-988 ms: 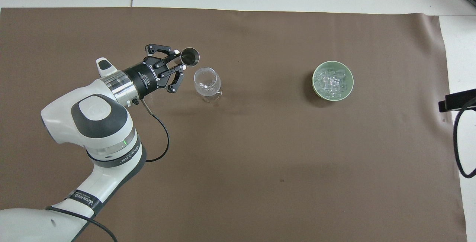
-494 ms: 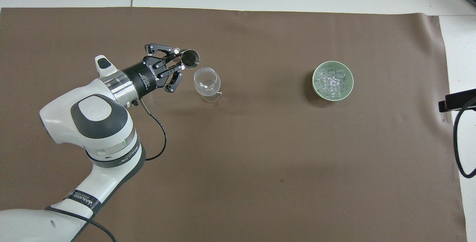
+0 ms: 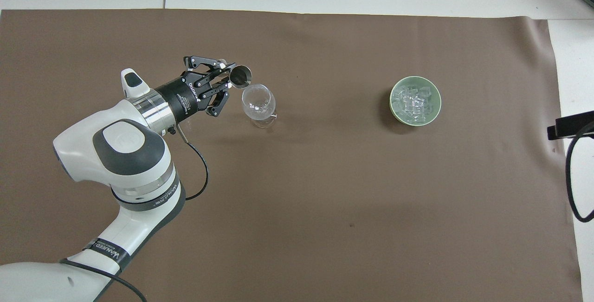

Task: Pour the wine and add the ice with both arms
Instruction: 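Tilt the jigger with the left gripper to pour into the glass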

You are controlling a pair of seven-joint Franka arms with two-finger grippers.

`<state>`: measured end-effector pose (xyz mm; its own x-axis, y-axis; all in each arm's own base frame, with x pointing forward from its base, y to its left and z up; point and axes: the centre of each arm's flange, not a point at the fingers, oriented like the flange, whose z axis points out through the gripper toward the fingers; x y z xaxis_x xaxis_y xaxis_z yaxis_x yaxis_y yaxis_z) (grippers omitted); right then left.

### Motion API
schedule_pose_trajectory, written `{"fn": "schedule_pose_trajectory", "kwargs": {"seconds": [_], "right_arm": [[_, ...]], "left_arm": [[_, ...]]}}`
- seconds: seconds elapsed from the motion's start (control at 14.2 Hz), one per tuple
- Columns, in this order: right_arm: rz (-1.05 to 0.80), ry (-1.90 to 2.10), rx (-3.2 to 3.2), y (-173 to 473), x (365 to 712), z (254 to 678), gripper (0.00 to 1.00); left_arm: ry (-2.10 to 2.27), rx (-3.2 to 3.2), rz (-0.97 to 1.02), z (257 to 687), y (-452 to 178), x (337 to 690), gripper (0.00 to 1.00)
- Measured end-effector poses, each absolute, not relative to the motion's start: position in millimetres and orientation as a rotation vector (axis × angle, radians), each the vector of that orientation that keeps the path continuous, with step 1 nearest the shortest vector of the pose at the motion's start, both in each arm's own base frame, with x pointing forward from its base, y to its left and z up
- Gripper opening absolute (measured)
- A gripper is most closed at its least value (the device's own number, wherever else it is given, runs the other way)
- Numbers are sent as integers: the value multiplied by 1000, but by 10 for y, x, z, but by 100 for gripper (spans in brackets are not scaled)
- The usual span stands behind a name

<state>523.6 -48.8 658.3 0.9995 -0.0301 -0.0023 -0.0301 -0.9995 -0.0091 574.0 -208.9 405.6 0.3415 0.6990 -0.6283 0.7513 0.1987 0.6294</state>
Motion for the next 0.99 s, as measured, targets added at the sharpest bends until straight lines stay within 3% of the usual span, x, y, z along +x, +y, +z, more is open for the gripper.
{"fn": "schedule_pose_trajectory", "kwargs": {"seconds": [0.99], "right_arm": [[3, 47, -3132, -488, 5236, 6583, 100]], "left_arm": [[1243, 1659, 122, 4067, -2079, 5721, 22]]}}
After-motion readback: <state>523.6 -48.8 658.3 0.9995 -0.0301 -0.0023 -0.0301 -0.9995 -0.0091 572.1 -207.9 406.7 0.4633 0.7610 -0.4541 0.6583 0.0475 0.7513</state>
